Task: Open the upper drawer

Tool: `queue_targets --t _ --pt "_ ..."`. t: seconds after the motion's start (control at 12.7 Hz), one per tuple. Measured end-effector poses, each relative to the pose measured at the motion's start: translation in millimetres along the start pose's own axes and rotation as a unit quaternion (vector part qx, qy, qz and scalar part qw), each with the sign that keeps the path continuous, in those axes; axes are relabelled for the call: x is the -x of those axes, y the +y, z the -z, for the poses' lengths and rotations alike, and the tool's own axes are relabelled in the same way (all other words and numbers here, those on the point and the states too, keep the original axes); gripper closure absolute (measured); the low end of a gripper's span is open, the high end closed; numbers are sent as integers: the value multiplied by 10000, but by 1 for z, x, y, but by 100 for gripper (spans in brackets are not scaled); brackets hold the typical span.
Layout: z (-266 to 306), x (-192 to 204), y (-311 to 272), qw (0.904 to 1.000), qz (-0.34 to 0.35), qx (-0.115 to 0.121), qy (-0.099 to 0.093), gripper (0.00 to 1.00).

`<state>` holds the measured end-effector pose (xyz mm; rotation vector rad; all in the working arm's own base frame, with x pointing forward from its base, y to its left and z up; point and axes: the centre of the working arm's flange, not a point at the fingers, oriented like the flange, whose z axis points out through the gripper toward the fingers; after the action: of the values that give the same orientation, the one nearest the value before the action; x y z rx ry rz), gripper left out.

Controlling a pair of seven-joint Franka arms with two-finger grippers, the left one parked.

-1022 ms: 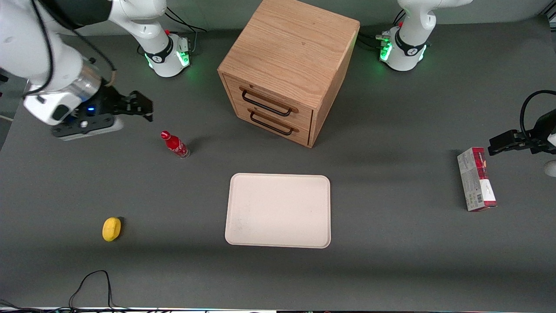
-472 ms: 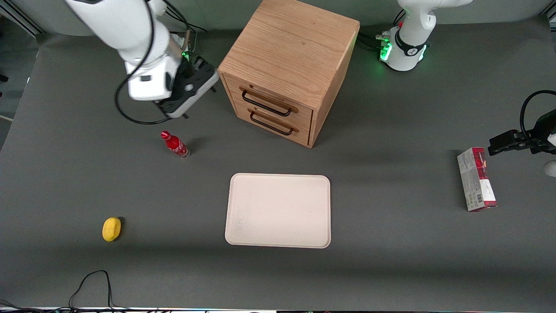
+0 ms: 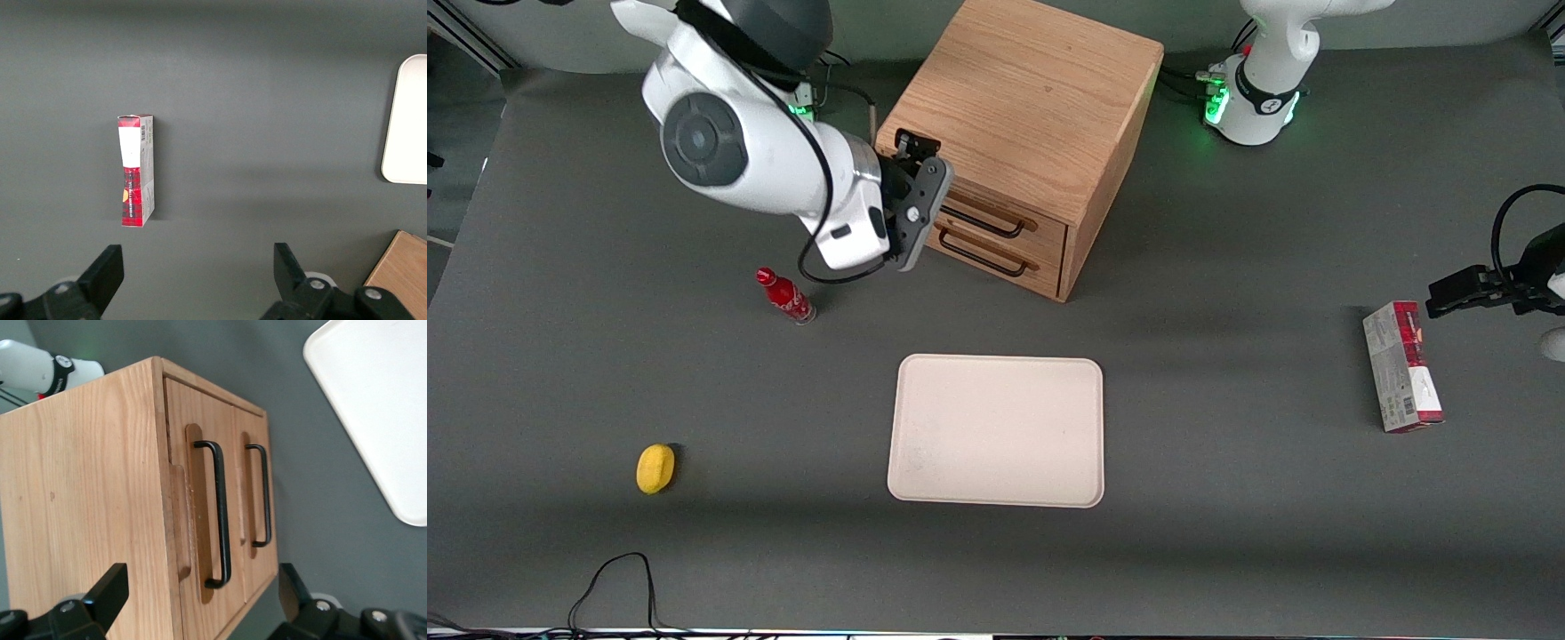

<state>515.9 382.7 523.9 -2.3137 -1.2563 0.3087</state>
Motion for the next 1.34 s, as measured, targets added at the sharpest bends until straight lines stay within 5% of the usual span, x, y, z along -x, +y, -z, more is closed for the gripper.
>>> queue_targets --t 0.24,0.71,1.34 --pt "-39 -11 3 9996 73 -180 -190 0" --pt "-108 -12 16 9978 210 407 -483 0" --pt "-144 -15 34 9970 280 593 -417 0"
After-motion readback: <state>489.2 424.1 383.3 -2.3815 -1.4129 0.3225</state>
